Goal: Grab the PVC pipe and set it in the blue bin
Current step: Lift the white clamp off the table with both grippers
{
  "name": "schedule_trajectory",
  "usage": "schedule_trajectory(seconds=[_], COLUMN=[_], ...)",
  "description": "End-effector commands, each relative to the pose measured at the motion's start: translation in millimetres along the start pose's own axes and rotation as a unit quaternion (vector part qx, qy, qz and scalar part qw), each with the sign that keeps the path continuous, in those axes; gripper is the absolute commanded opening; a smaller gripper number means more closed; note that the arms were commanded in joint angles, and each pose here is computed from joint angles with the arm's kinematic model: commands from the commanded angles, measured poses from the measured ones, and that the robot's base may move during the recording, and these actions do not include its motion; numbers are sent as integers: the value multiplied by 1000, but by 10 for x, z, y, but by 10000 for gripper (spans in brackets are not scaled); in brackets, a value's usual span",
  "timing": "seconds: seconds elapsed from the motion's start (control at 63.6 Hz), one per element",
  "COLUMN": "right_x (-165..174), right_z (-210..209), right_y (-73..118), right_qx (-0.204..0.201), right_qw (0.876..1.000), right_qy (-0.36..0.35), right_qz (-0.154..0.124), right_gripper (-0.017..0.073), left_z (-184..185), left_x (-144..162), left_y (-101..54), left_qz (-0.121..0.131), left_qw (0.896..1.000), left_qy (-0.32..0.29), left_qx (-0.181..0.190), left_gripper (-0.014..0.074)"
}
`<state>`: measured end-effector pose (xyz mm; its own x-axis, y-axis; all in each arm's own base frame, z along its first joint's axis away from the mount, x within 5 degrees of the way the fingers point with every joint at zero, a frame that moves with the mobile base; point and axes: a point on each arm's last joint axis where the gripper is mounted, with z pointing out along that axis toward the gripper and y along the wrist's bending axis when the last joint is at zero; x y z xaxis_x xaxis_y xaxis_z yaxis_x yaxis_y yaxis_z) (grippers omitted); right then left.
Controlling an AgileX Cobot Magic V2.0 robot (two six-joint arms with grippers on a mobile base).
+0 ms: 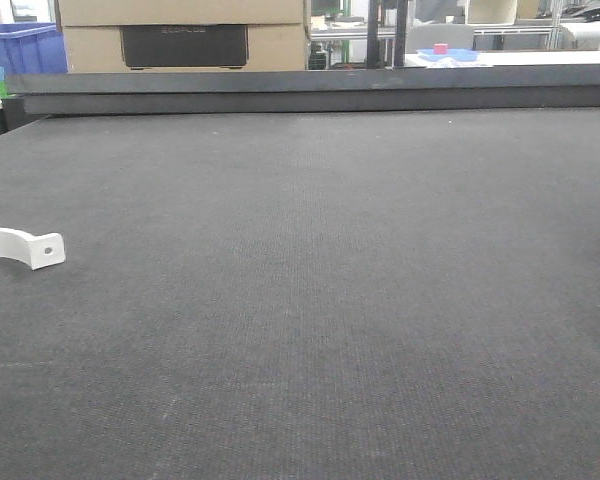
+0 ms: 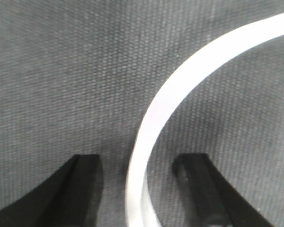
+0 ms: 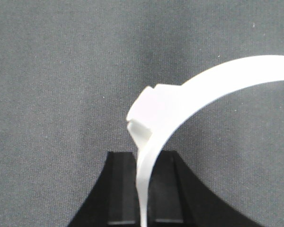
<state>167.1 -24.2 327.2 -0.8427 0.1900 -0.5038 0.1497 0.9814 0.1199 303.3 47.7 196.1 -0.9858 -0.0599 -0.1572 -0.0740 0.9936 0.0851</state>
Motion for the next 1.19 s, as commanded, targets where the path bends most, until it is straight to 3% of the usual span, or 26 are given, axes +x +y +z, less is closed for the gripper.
schedule_trajectory(seconds=[0.0,0.063,0.236,0.456,0.676,0.786,0.959,1.069,1.179], right_x=[-8,-8,-20,-44,-47,-81,-210,-296,-350], right_z=[-20,-20,-20,-21,-24,-73,-256,-394,-488], right_y=[-7,-7,-8,-10,1,28,61,80,105], right_qx=[4,4,5,6,0,-11,-16,-16,-23], right_qw=[1000,1000,1000,999,999,999,997,995,993], right_qy=[-11,-11,-18,-31,-32,-39,-74,-101,-119], right_qz=[-4,-4,-4,-4,-1,4,0,-4,-3], right_gripper=[-162,-162,-162,-162,-162,-162,-162,-162,-162], left_z=[66,86,93,-150,-982,-1434,-2026,-2346,-2627], left_x=[-19,-20,-9,-66,-79,54,370,597,801], left_y=[5,2,-10,-67,-215,-308,-344,-295,-236], left_qz=[-4,-4,-10,-26,-17,-11,-16,-18,-19], left_qw=[1000,1000,1000,999,993,979,945,916,878], left_qy=[5,7,15,19,-99,-182,-303,-381,-466], left_qx=[0,1,7,35,63,89,125,123,113], left_gripper=[259,202,-113,-111,-111,-111,-111,-111,-111])
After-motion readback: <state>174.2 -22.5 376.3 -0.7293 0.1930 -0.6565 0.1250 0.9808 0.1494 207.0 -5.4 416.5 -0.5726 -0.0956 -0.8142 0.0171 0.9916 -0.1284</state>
